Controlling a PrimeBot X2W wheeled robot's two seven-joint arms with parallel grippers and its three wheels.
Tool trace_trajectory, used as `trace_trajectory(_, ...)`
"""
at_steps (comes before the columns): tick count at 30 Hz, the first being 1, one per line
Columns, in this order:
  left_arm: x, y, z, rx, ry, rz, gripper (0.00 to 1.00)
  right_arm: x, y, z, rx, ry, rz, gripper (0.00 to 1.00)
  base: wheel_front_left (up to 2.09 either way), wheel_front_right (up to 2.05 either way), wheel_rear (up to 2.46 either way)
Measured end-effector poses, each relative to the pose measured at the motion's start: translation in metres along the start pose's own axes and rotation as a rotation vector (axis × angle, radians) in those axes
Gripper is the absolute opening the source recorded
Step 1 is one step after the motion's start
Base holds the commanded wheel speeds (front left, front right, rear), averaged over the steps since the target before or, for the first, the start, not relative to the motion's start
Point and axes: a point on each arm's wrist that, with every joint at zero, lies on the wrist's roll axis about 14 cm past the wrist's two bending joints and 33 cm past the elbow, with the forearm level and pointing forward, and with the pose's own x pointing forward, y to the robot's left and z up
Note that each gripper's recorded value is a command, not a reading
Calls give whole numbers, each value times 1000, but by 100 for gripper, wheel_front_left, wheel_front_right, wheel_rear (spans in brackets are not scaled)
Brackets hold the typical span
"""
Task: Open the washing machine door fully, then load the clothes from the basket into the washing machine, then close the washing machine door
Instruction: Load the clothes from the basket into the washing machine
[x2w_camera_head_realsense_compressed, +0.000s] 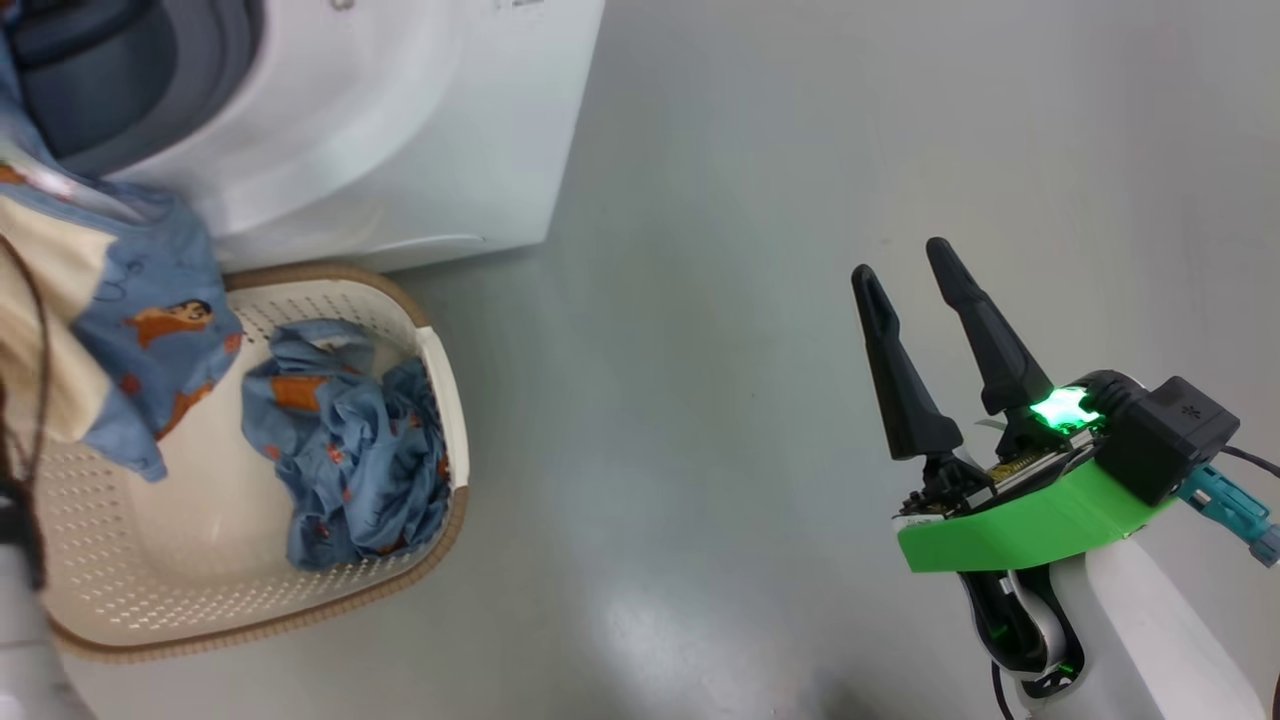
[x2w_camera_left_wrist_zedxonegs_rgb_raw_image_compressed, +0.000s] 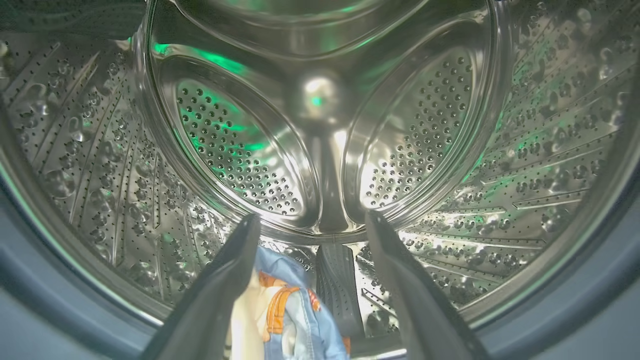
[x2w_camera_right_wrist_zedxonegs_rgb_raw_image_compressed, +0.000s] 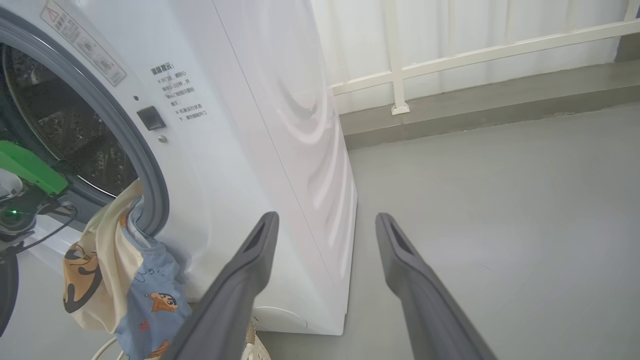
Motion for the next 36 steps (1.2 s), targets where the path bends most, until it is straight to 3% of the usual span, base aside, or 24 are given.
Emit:
trace_trajectory(10, -38, -4, 15, 1, -12, -4, 100, -7, 8, 18, -9, -34, 29, 100, 0, 0, 0)
trace_trajectory(36, -192, 3, 22, 47, 65, 22, 100, -59, 10, 43, -30, -63, 28, 100, 0, 0, 0)
